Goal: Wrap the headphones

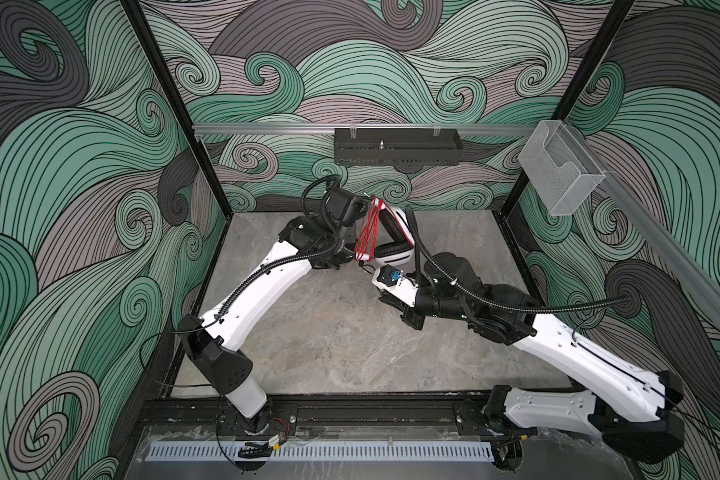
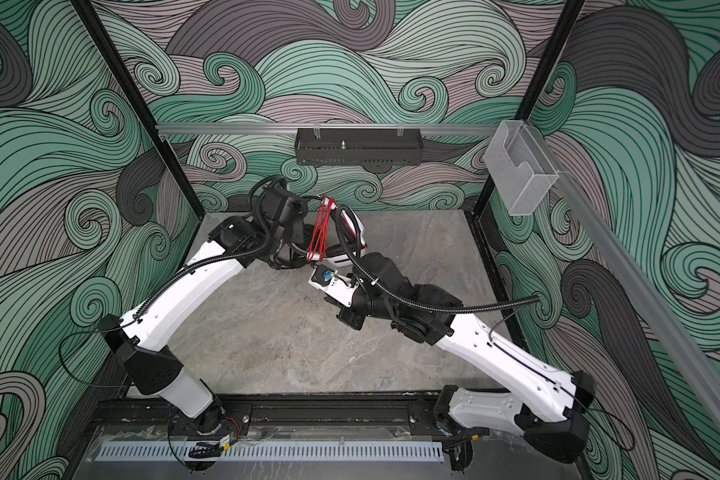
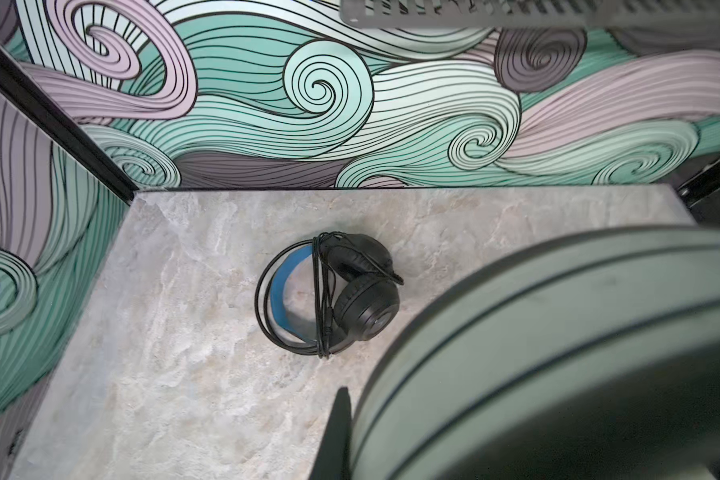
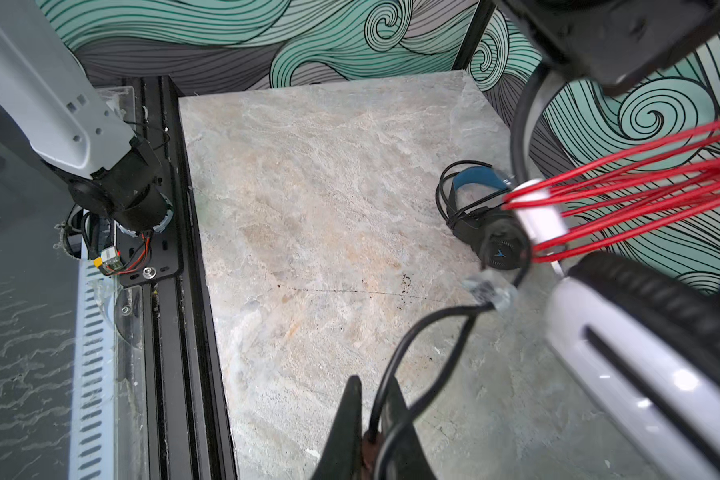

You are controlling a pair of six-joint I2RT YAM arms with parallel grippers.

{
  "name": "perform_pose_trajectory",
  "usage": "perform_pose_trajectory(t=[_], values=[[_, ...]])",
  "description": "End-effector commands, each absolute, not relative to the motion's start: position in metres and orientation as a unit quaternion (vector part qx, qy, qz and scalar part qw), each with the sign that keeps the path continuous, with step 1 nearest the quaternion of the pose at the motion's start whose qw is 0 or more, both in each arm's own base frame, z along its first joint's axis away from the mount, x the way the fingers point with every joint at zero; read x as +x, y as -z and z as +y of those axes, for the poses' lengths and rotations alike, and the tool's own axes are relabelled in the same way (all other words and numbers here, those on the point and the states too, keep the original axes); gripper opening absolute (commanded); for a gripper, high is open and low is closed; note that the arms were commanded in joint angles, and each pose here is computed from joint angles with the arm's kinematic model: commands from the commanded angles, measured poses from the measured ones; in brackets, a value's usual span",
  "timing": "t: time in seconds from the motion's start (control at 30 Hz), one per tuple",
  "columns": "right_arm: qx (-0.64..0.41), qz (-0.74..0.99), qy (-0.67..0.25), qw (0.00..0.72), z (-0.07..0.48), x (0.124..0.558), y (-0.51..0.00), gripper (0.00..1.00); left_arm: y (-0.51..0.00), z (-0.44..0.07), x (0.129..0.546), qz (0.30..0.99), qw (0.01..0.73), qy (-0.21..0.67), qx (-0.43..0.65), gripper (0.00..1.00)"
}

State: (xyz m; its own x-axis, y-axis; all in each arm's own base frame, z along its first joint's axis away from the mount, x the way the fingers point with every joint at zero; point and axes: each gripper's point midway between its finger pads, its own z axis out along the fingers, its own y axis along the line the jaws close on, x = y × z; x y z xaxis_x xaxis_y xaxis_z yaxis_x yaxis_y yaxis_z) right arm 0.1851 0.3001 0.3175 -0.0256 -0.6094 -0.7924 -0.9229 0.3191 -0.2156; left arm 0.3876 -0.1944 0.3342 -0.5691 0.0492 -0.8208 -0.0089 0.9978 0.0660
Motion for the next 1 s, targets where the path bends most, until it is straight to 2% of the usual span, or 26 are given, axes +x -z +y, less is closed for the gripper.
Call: perform_pose_trajectory(t=[0.0,0.27,0.57,0.77,0.97], values=[[-0.577,0.693,-0.157,0.402,0.293,0.181,-0.316,0.00,-0.336,-0.190,0.380,0.878,0.466,-0.088,0.061,0.00],[-0.563,0.726,-0.124,0.376,0.288,0.202,-0.297,0.00,-0.282,-0.209,0.342,0.913,0.361,-0.089,0.169,0.00],[-0.522,0.777,-0.097,0.339,0.266,0.247,-0.270,0.00,-0.259,-0.228,0.312,0.920,0.322,-0.056,0.216,0.00],[-0.495,0.788,-0.082,0.358,0.255,0.261,-0.282,0.00,-0.248,-0.234,0.303,0.924,0.291,-0.056,0.241,0.00],[-0.493,0.771,-0.085,0.395,0.246,0.252,-0.309,0.00,-0.229,-0.221,0.298,0.935,0.248,-0.098,0.236,0.00]])
